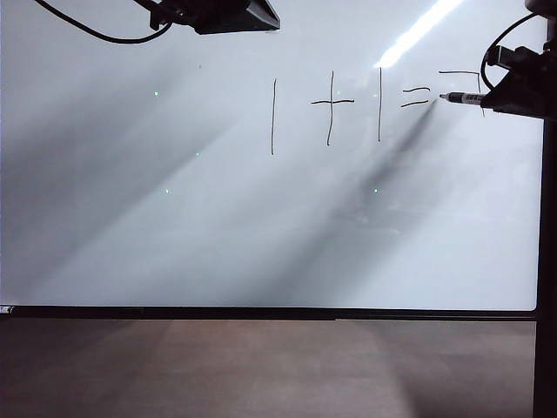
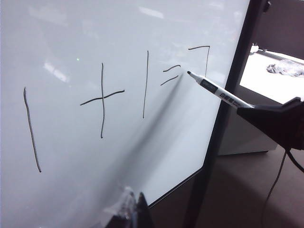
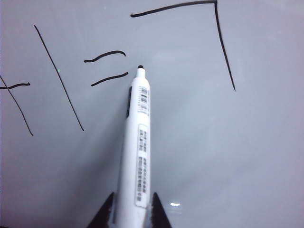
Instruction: Reach to the right to find the marker pen, pick it up, and write the answer to the math problem on the whiteboard.
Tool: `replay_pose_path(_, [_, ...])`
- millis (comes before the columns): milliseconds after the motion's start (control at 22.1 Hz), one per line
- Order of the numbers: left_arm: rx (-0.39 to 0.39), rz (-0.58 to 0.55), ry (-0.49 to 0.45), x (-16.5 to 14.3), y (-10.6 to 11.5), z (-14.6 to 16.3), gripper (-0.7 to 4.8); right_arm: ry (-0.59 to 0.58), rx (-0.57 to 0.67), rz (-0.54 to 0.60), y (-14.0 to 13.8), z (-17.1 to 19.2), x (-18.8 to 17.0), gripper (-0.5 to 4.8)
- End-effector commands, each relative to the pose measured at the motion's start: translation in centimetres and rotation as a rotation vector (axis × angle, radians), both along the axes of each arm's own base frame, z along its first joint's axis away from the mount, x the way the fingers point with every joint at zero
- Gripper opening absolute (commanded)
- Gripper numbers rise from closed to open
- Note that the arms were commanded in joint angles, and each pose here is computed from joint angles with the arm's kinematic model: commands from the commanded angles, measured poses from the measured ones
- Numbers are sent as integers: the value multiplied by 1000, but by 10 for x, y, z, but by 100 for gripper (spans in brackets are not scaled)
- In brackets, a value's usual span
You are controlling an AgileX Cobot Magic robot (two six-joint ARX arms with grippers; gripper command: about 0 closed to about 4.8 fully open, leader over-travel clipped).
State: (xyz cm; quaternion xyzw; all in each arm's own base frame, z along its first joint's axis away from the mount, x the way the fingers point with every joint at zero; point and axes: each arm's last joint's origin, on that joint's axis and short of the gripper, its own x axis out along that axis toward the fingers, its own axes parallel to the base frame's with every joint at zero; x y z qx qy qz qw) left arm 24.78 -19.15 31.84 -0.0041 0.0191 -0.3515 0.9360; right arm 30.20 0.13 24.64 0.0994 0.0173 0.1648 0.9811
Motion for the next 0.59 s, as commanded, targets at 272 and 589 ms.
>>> replay_pose_path(272, [-6,-1,-10,-1,0,2,-5,-21,-1,3,0,0,11,-7])
replay_pose_path(589, [-6,-1,-9,-1,0,2,-4,-16,-1,-28,-3,-1,11,-7])
